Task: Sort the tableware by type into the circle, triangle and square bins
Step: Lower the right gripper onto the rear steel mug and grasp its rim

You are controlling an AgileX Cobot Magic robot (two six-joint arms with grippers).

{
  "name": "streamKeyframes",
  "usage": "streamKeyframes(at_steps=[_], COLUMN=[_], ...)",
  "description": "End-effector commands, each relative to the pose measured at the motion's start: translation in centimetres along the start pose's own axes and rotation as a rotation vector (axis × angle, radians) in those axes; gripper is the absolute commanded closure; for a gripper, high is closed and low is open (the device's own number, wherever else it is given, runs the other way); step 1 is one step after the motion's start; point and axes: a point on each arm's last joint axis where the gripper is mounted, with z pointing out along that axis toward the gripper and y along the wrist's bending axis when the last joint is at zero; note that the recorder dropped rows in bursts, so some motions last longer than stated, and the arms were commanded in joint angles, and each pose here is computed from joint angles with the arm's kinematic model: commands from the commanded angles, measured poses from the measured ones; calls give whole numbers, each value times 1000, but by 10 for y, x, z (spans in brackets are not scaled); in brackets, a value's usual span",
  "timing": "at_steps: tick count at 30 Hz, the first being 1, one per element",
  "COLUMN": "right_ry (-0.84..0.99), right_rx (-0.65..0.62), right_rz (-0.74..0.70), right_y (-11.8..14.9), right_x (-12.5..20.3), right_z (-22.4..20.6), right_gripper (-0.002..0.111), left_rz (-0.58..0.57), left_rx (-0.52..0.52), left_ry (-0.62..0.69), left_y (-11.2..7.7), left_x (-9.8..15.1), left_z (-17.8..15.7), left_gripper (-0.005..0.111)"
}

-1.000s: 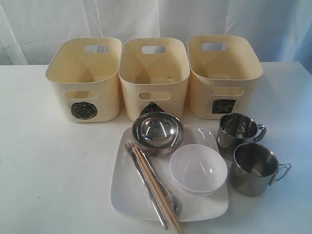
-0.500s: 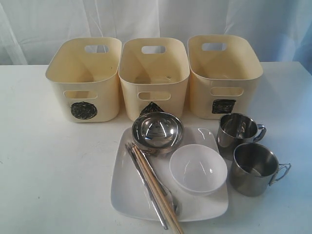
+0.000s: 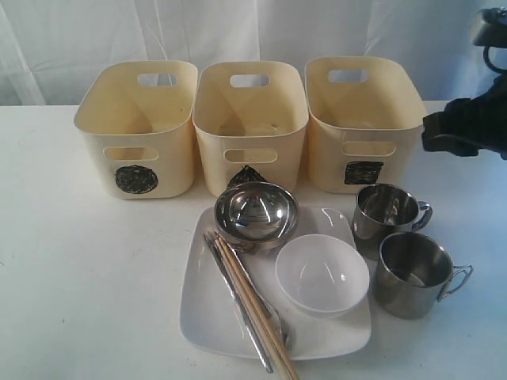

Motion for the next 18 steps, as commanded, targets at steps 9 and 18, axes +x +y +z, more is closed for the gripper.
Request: streamKeyframes(at_steps=[9,18], right_ry=[214,314], right_rx=[-52,-63], right_rz=[58,114], right_y=[-15,-21], right_x=[6,21], right_z=[66,94], right_gripper=[52,52], left_rz=[-4,-4], left_rx=[3,3], left_ry=[-5,-5], left_y=[-1,-1], left_x=[1,1], left_z=[0,0], left_gripper=[107,107])
